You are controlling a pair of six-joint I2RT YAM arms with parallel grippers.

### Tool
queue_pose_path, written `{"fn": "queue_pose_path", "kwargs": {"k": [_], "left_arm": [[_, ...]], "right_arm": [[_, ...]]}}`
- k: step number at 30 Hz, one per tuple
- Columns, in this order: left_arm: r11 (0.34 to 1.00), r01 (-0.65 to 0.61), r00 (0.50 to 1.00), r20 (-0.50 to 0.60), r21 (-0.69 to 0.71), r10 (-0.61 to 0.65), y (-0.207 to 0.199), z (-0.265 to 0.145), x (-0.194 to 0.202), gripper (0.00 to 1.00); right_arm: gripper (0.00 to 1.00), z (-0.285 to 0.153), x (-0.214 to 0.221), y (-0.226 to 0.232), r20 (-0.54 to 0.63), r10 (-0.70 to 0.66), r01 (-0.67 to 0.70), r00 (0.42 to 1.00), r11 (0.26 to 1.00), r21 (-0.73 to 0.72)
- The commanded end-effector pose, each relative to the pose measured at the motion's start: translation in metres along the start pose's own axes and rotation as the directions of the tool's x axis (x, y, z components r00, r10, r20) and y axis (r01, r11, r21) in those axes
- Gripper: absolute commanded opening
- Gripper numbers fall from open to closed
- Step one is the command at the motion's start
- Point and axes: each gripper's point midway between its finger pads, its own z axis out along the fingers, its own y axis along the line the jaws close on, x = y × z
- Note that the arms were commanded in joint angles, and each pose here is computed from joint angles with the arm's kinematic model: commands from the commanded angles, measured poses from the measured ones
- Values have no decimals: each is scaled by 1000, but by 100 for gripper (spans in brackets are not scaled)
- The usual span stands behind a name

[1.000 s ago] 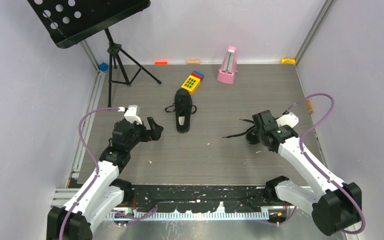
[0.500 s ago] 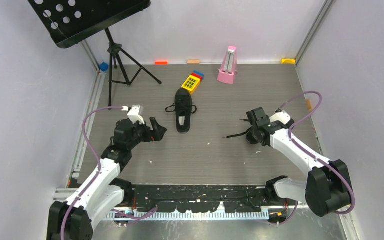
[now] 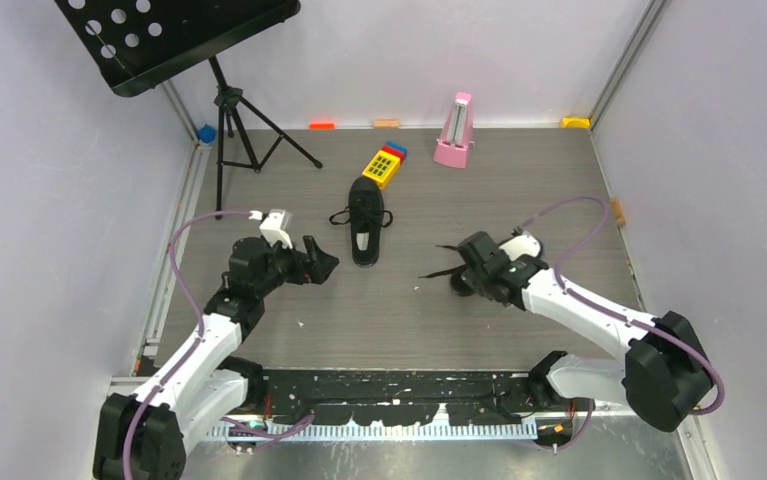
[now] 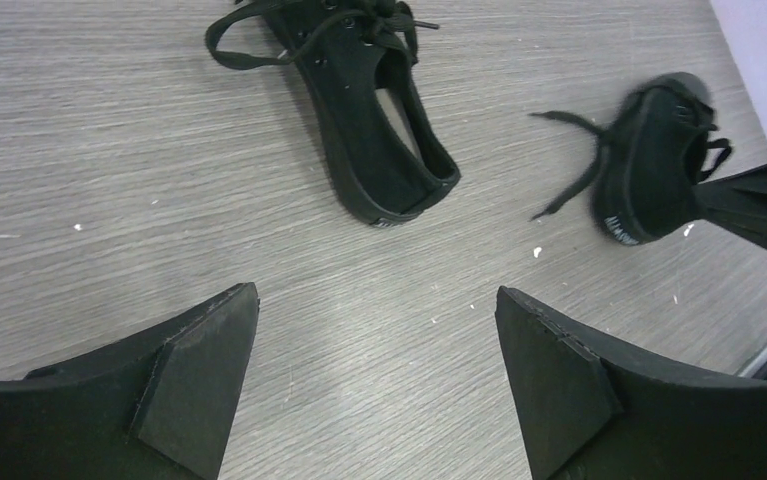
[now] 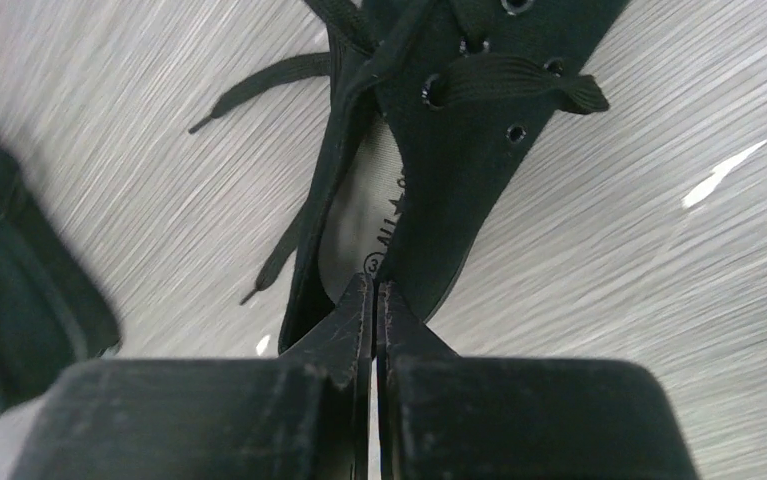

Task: Tie the shoes
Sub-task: Adjust the shoe at the center of the board.

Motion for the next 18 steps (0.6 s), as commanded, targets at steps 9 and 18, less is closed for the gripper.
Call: {"fn": "queue_pose_path", "kwargs": {"k": [9,18], "left_arm": [[969,-70,997,7,239,70,-47,11,-2,86],[934,-159,971,-121,320,206,-122,13,59,82]], "right_arm": [[81,-97,20,185,-62,37,-63,997,873,-483],[78,-49,-77,99,128,-264,292,956,896,-335]]}}
